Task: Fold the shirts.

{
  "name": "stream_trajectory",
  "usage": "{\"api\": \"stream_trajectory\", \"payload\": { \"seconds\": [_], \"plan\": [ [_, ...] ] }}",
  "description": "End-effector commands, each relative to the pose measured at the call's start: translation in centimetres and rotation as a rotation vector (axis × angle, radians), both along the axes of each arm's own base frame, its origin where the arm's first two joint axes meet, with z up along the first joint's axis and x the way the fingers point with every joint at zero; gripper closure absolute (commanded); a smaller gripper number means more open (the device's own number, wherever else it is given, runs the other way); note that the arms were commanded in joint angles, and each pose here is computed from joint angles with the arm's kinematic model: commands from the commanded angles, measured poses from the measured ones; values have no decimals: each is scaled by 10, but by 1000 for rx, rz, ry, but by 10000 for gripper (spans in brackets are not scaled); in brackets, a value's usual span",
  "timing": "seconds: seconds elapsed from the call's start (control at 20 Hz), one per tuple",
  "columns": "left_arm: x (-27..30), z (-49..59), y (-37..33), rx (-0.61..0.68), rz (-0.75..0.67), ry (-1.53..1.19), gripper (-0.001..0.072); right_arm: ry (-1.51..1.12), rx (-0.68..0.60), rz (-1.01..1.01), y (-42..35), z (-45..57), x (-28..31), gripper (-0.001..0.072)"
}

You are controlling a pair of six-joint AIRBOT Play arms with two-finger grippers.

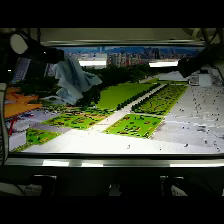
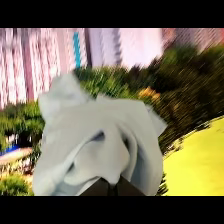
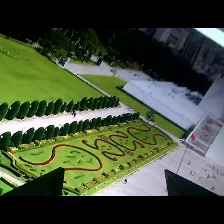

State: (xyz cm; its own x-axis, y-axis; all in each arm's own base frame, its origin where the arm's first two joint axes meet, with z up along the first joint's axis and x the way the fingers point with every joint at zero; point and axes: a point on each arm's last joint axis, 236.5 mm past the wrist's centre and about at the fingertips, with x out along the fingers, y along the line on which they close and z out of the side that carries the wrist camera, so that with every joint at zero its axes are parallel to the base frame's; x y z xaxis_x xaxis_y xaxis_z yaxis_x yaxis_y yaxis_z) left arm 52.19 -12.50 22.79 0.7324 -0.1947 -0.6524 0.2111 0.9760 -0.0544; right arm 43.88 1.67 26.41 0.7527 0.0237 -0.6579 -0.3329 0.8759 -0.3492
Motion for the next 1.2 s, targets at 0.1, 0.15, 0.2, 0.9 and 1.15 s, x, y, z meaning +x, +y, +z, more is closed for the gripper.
{"api": "stream_trajectory", "payload": {
  "seconds": [0.1, 0.15, 0.2, 0.9, 1.15],
  "plan": [
    [-130, 114, -87, -69, -274, -252, 680, -153, 15, -52, -13, 90, -94, 44],
    [-141, 92, -109, -65, -325, -203, 680, -118, 13, -56, -14, 87, -113, 44],
    [-151, 60, -135, -65, -370, -129, 679, -75, 11, -59, -15, 82, -132, 44],
    [-122, -129, -139, 180, -286, 283, -13, 404, 78, 12, 14, -25, -138, 42],
    [-109, -209, -7, -85, 55, 631, -13, 726, 206, 133, 56, -161, -152, 41]
  ]
}}
